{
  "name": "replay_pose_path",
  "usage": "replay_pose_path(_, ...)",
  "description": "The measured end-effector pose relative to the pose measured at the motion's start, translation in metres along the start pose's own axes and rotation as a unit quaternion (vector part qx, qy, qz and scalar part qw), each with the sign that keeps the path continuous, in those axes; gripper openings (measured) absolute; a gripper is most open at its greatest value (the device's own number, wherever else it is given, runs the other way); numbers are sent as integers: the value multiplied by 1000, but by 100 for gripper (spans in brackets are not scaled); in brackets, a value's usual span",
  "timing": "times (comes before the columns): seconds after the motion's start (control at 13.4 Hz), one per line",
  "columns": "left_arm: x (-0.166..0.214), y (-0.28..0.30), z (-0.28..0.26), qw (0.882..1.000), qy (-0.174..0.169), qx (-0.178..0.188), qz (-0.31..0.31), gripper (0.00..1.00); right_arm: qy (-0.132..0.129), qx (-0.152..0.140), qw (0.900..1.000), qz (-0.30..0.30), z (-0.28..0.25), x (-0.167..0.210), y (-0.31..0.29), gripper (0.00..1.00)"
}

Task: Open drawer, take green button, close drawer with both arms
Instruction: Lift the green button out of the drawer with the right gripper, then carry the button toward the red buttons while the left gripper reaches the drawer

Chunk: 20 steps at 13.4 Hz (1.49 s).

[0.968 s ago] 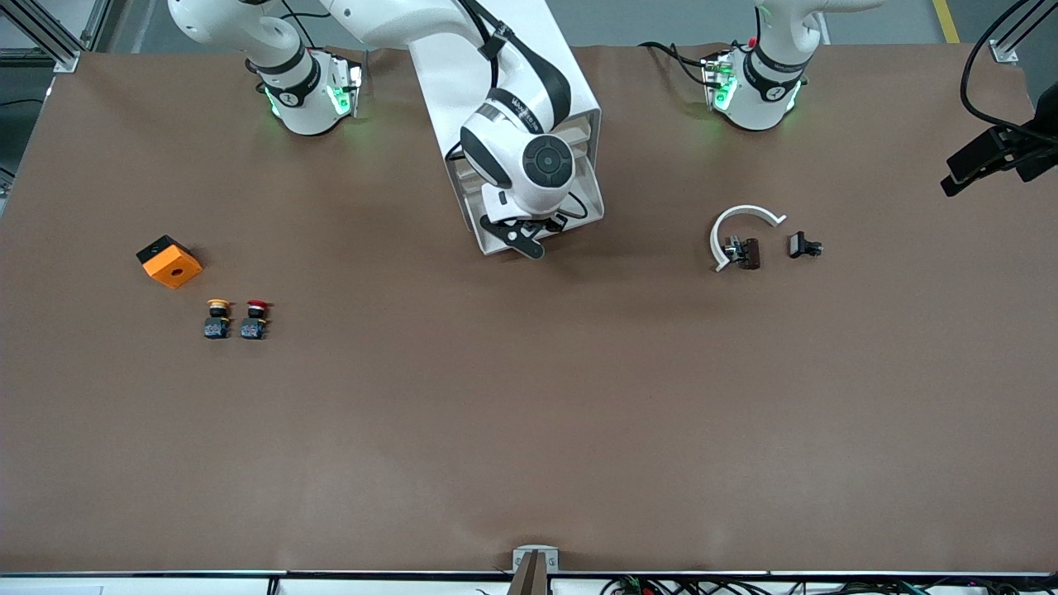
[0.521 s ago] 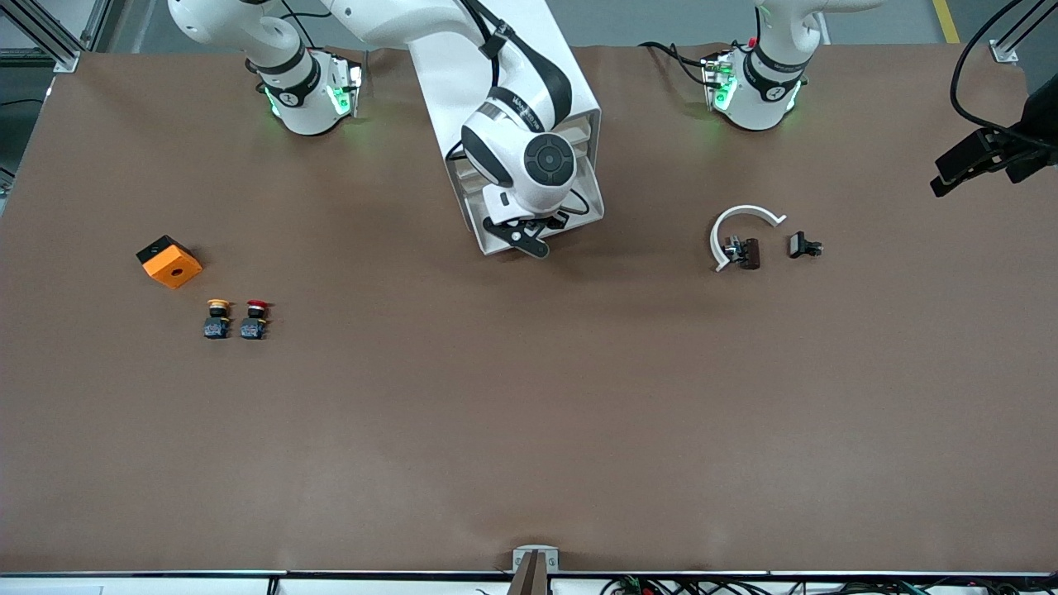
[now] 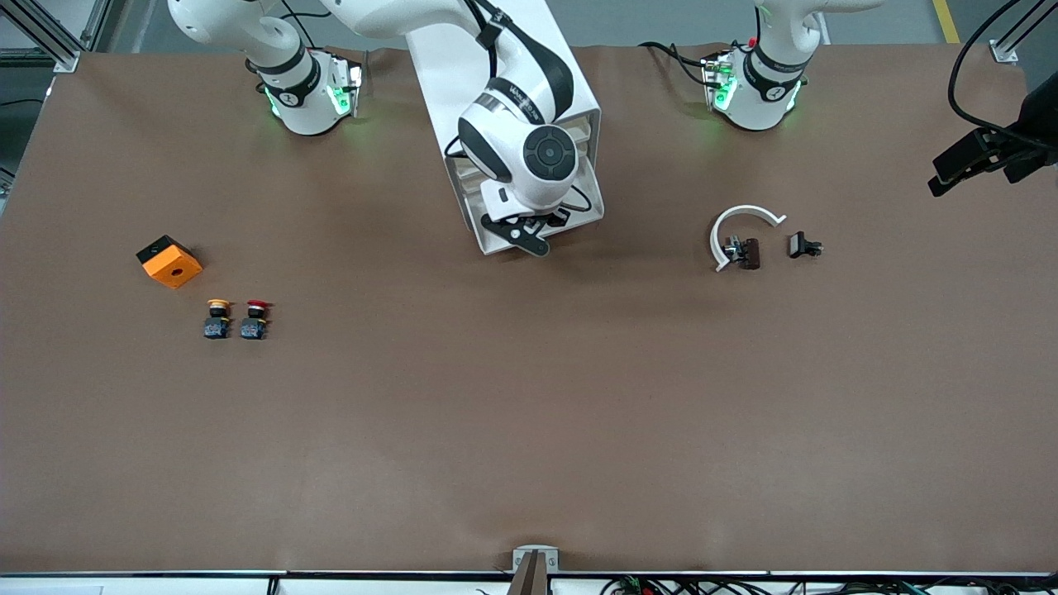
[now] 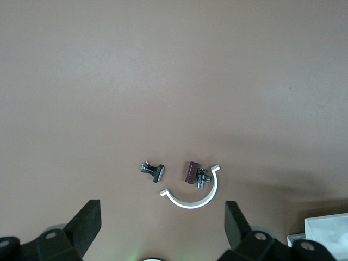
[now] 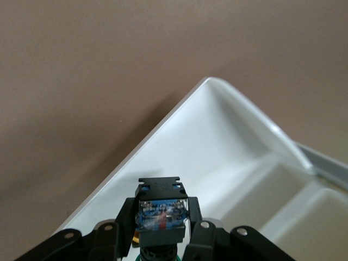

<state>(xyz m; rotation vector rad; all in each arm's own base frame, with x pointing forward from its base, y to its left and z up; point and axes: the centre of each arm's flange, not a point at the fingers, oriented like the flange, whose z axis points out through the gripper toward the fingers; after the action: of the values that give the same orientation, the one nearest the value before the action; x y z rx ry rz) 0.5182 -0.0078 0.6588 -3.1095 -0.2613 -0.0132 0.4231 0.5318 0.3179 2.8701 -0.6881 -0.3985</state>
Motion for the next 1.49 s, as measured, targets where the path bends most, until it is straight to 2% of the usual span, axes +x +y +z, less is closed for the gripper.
replay_pose_path(0.37, -1, 5, 2, 1000, -2, 1, 5, 100, -23, -8, 999, 46, -64, 66, 33, 43)
replay_pose_path(0.52, -2, 7, 3, 1000, -3, 1, 7, 100, -29, -3, 998, 63, -78, 92, 46, 43)
replay_pose_path(0.67, -2, 9, 3, 1000, -2, 1, 8, 100, -35, -1, 998, 59, -93, 110, 62, 43)
replay_pose_path(1.12, -3, 23, 9, 1000, -4, 3, 21, 100, -55, 3, 998, -21, -129, 159, 115, 43)
replay_pose_path(1.49, 9, 43, 35, 999, -21, 6, 37, 100, -73, 21, 991, -106, -150, 221, 176, 43)
